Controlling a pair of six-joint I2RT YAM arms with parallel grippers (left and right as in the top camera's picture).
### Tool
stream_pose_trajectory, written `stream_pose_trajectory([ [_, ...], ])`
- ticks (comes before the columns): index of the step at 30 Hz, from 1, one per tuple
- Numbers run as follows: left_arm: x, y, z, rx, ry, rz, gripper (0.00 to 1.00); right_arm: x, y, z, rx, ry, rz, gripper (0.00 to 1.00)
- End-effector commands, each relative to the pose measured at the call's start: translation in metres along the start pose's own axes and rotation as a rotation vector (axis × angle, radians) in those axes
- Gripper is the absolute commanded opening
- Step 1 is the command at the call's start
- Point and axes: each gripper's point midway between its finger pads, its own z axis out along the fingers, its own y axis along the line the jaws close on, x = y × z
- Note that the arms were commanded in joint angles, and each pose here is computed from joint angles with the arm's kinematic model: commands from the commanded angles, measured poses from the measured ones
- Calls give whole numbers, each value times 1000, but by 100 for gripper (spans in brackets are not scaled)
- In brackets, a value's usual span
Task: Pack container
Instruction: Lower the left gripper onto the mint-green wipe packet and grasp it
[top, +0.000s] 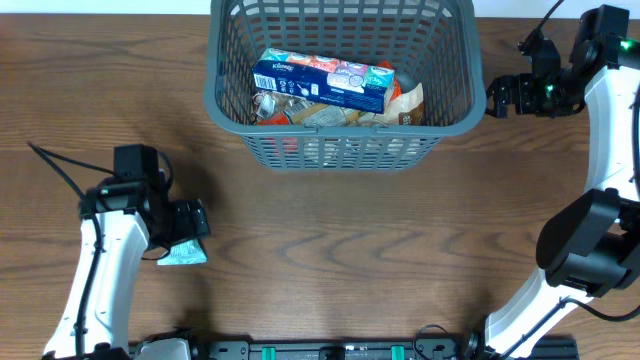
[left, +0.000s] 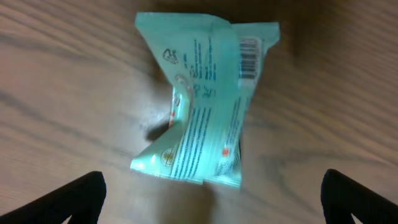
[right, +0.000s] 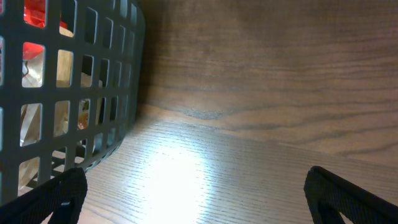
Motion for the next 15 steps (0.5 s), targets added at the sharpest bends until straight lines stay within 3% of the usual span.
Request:
stream_pose_trajectory([
  [1, 3, 1, 15, 6, -11, -23, 99, -1, 2, 1, -7, -3, -14, 99],
  [9, -20, 6, 34, -22, -141, -23, 98, 0, 2, 1, -7, -2, -15, 99],
  [15, -17, 6, 51, -39, -87, 71, 98, 0, 2, 0, -7, -3, -14, 99],
])
